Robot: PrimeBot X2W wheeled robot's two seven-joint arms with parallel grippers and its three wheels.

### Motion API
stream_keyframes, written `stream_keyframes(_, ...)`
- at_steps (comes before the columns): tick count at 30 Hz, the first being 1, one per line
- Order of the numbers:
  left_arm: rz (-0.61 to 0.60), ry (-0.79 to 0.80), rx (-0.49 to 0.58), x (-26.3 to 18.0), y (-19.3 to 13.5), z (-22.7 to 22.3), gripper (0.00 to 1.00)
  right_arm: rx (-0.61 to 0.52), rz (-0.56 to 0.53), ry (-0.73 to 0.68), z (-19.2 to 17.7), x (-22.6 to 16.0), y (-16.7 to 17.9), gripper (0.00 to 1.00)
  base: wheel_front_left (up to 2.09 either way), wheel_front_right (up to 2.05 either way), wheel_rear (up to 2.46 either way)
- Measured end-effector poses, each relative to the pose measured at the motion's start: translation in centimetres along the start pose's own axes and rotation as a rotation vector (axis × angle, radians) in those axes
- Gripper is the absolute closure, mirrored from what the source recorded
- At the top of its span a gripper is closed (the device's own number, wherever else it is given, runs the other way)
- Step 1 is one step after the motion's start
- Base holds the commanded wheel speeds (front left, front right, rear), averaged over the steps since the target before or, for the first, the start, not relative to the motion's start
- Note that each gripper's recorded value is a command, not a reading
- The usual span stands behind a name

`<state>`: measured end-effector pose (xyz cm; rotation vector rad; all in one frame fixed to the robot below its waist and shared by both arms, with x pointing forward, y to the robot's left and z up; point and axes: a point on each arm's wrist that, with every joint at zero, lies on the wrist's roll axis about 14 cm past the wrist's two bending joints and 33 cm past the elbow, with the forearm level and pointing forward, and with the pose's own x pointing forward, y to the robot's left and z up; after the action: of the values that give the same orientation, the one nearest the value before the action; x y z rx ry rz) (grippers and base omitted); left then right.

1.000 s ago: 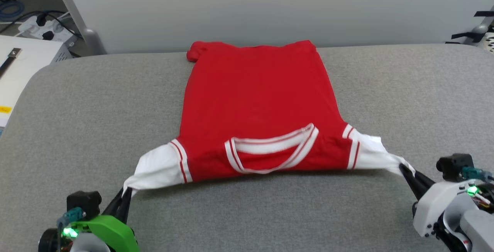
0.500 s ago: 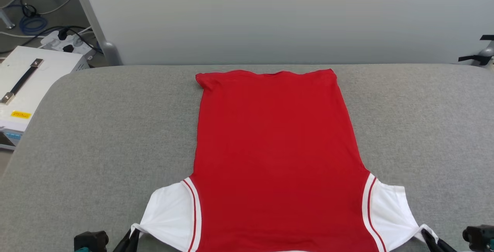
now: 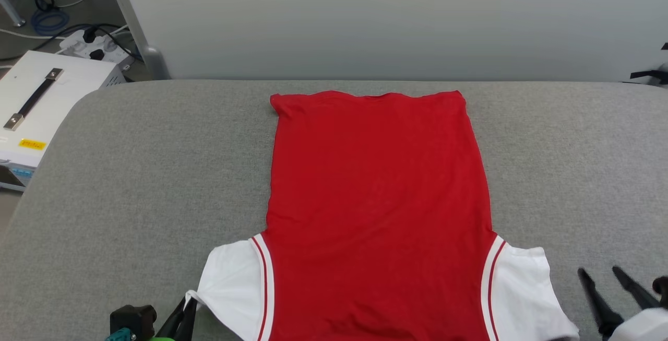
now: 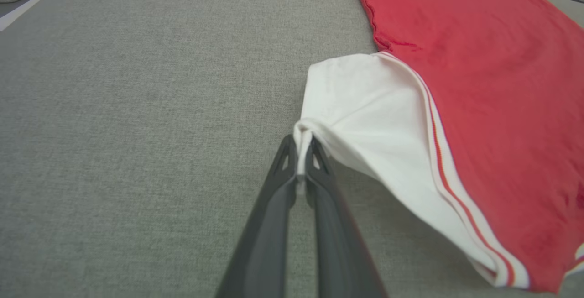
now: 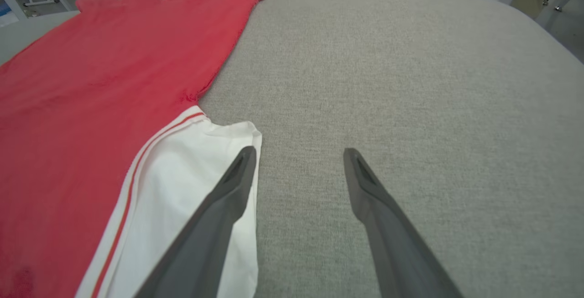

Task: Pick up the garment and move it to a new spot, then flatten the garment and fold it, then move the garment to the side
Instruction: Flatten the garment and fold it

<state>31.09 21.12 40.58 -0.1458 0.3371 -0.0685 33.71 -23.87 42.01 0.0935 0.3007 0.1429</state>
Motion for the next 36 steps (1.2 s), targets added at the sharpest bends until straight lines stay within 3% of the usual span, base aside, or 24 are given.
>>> stream_keyframes(7, -0.009, -0.038, 0.015, 1.0, -0.5, 1.3, 1.00, -0.104, -0.003, -0.255, 12.1, 3.8, -1.4, 0.00, 0.00, 0.00, 0.00)
stream_keyframes(12, -0.014, -0.076, 0.021, 2.2, -1.0, 2.6, 1.00, -0.186, 0.039, -0.381, 20.7, 6.4, 0.0, 0.00, 0.00, 0.00, 0.00)
stream_keyframes(17, -0.008, -0.105, 0.021, 3.7, -1.2, 3.6, 1.00, -0.219, 0.084, -0.367, 25.9, 11.0, 2.1, 0.00, 0.00, 0.00, 0.00)
stream_keyframes(20, -0.006, -0.113, 0.019, 4.6, -1.3, 3.8, 1.00, -0.254, 0.111, -0.245, 26.1, 14.6, 3.4, 0.00, 0.00, 0.00, 0.00)
stream_keyframes(25, -0.006, -0.115, 0.001, 6.2, -1.7, 3.7, 1.00, -0.260, 0.148, 0.060, 22.8, 20.6, 4.6, 0.00, 0.00, 0.00, 0.00)
stream_keyframes(32, 0.017, -0.094, -0.010, 8.0, -1.3, 2.7, 1.00, -0.297, 0.158, 0.534, 14.1, 26.0, 5.2, 0.00, 0.00, 0.00, 0.00)
stream_keyframes(36, 0.030, -0.068, -0.003, 8.7, -0.9, 1.7, 1.00, -0.301, 0.155, 0.663, 10.5, 28.4, 5.2, 0.00, 0.00, 0.00, 0.00)
